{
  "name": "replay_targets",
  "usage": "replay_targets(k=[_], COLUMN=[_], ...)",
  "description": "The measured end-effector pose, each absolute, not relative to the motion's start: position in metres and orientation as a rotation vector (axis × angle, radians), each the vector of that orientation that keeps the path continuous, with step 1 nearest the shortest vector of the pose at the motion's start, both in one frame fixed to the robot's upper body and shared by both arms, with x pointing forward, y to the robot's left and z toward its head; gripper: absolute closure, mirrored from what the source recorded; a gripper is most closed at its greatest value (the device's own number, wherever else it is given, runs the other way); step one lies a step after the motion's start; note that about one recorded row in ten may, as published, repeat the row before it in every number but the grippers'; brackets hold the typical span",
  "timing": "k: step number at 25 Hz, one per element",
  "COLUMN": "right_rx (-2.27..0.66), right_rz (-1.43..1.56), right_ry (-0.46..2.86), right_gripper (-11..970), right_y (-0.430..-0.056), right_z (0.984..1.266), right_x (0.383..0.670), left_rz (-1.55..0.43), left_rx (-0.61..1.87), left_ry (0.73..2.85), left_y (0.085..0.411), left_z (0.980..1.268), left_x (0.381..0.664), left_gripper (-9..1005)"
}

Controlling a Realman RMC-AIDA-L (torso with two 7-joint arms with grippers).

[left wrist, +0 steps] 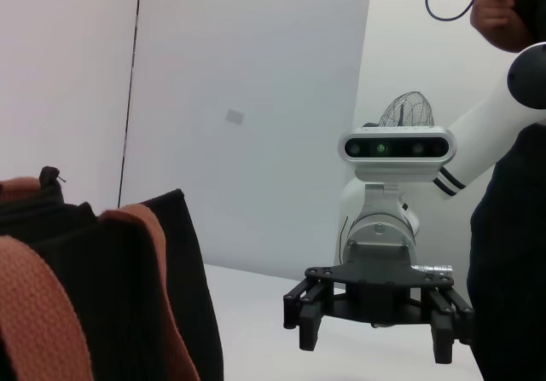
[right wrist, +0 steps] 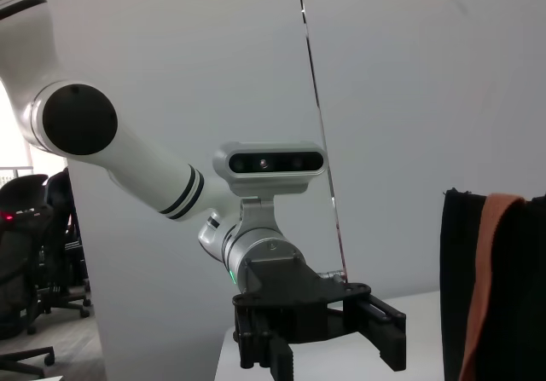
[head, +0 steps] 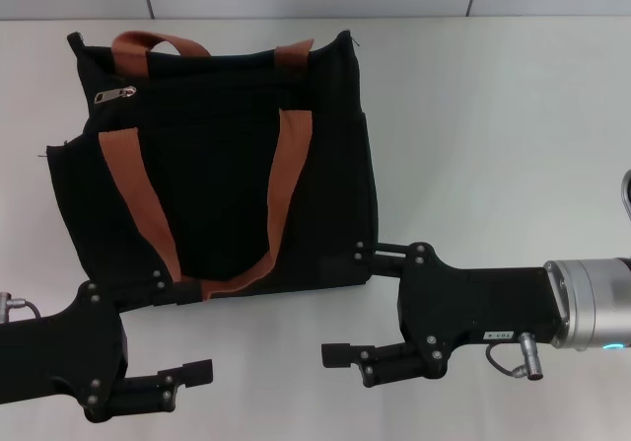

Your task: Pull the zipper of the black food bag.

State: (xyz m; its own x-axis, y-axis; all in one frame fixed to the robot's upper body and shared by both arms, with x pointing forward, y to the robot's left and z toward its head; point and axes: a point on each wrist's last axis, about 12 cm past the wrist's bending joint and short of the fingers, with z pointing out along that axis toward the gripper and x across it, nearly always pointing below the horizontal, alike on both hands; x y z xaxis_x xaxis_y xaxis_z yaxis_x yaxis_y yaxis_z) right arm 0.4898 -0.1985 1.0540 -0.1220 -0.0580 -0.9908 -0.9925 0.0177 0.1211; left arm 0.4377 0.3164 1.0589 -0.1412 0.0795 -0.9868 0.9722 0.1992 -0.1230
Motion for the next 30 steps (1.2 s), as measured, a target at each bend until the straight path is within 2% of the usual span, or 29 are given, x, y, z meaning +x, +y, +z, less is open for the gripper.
replay_targets(k=[30], right_rx=[-1.170], right_rz=[1.272], right_ry=[1.355], right_gripper=[132], right_y=[-0.1986], right_z=[1.0524], right_x=[0.4869], left_rz=[-1.157], left_rx=[1.048], left_ry=[1.446], left_y=[0.3145], left_z=[1.0631], left_x=[0.4379], left_gripper=[240])
